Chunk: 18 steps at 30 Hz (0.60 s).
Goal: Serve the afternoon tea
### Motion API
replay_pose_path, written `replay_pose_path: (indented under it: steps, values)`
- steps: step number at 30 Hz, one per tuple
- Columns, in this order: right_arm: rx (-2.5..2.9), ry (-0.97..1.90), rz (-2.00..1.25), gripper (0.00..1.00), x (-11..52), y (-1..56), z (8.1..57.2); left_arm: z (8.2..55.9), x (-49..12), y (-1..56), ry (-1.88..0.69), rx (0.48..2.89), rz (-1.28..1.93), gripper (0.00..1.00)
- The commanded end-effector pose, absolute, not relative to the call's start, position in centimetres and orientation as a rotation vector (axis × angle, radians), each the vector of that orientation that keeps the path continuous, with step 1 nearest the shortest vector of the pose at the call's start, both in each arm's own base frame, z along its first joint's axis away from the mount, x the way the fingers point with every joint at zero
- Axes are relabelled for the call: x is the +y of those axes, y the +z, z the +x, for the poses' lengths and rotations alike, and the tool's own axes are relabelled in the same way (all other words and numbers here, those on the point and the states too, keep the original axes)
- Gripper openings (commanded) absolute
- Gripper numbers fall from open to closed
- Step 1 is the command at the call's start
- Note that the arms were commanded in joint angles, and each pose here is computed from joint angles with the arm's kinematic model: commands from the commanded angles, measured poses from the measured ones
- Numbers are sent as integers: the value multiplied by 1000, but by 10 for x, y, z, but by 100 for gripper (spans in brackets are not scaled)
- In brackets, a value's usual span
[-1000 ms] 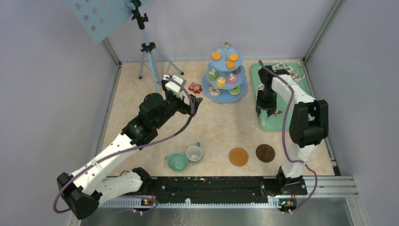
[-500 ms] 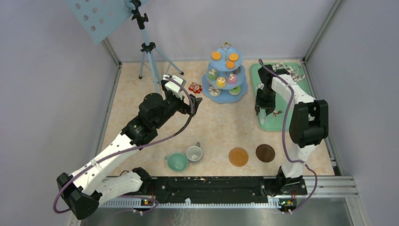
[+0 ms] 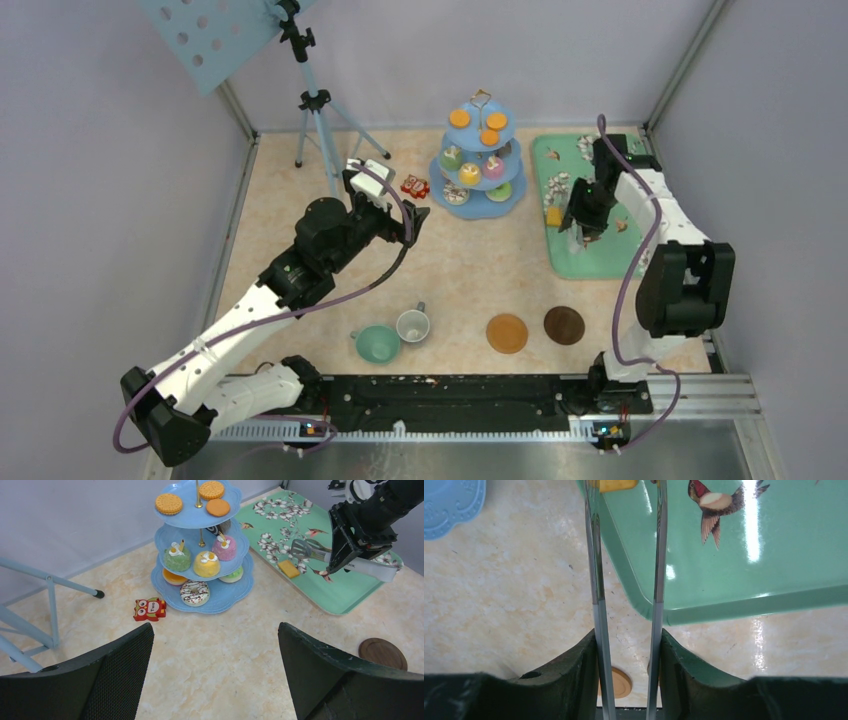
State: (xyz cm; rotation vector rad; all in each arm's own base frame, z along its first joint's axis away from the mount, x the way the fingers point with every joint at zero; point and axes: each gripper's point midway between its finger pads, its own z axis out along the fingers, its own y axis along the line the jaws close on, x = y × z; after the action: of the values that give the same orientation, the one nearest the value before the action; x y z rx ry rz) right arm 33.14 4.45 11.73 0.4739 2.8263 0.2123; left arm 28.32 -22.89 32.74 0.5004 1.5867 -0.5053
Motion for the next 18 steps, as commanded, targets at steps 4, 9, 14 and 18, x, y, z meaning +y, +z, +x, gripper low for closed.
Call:
replay_pose_path:
  steps: [4, 9, 14, 18]
  values:
    - [2755, 315, 392, 15, 44, 136, 335, 284, -229, 341, -523, 1538, 476, 99]
    - [2876, 315, 359, 24, 45, 127, 324, 284, -229, 342, -526, 1537, 477, 99]
    - [2917, 274, 345, 35, 41, 130, 323, 283, -228, 344, -528, 1530, 472, 99]
    - [2937, 243, 325, 35, 43, 128, 326, 282, -227, 345, -531, 1526, 473, 99]
